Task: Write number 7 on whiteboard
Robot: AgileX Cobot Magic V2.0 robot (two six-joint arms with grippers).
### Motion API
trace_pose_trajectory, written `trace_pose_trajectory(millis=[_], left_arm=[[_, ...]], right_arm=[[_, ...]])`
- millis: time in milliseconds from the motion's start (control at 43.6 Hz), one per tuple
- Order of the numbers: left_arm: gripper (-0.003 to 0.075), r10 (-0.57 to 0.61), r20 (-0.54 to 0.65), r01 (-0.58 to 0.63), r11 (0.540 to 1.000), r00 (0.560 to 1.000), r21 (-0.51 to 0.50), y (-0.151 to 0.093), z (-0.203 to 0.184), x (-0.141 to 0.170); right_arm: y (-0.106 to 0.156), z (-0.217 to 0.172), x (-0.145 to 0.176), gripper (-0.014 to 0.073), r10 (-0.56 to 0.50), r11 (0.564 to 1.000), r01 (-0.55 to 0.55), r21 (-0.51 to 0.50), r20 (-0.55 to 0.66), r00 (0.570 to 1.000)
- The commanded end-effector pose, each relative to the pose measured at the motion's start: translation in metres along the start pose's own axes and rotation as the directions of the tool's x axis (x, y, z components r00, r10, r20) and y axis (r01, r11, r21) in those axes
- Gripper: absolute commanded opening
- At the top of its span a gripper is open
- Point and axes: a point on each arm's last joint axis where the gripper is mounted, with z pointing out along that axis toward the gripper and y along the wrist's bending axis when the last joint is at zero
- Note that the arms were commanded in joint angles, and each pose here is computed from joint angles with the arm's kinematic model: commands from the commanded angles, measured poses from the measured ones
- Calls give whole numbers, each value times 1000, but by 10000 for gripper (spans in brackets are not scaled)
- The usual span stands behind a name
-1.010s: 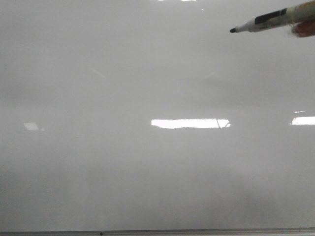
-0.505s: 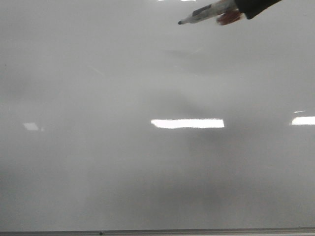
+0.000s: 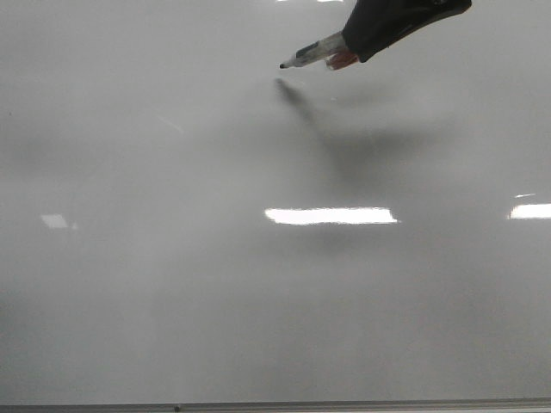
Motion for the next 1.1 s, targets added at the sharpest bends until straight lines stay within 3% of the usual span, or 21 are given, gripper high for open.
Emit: trace_pose_trajectory(millis=[0,436,735,1079], left_arm=[[461,-19,98,20,1000,995,-18,1,-8,-12],[461,-19,98,20,1000,995,-18,1,-8,-12],[461,-19,98,20,1000,995,-18,1,-8,-12],[461,-19,98,20,1000,995,-18,1,-8,-12]], right_arm=[[0,-13,-21,-66,10,1000,-12,18,127,992],[-12,-4,-18,-64,30,998,-36,47,111,993],[-35,-23,-14,-64,66,993,-72,93,74,995],[-36,-24,-9,-64,64,994,-67,88,33,997]])
